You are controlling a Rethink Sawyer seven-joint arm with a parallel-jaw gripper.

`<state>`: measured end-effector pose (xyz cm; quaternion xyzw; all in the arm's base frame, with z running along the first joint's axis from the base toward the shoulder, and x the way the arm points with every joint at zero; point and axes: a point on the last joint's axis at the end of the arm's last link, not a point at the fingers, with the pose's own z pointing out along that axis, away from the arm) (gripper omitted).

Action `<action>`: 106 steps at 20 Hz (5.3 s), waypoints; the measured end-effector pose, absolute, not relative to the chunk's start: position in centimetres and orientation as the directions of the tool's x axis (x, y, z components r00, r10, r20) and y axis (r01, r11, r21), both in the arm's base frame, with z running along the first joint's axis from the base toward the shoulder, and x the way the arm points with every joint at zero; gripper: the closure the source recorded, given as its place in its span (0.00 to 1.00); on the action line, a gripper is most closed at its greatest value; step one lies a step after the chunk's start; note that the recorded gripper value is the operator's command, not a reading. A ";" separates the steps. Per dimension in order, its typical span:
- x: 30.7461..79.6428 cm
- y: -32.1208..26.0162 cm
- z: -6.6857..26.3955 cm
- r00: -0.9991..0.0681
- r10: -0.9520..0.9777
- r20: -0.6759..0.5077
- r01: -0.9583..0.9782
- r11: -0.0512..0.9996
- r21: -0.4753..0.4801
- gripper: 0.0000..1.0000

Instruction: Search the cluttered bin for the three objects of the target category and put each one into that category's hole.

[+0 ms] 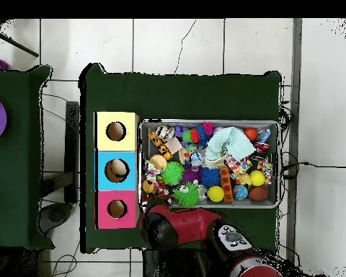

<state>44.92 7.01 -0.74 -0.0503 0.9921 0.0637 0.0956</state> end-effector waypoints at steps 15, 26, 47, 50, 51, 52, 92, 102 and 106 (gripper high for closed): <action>46.2 5.9 3.5 -0.977 -0.060 -0.204 -0.076 0.995 0.068 1.00; 48.1 5.4 7.8 -0.982 -0.036 -0.187 -0.044 0.998 0.034 1.00; 49.2 8.7 15.5 -0.987 0.067 -0.146 0.058 0.996 0.068 1.00; 48.9 9.5 16.4 -0.988 0.073 -0.137 0.063 0.995 0.072 1.00; 48.9 9.7 16.6 -0.988 0.075 -0.139 0.065 0.995 0.073 1.00; 48.8 9.9 16.7 -0.987 0.074 -0.140 0.064 0.995 0.074 1.00; 46.2 16.9 10.3 -0.984 0.010 -0.180 -0.009 0.995 0.099 1.00; 45.3 16.7 10.9 -0.984 0.014 -0.175 -0.003 0.995 0.096 1.00; 43.8 18.3 11.4 -0.985 -0.011 -0.170 -0.027 0.995 0.091 1.00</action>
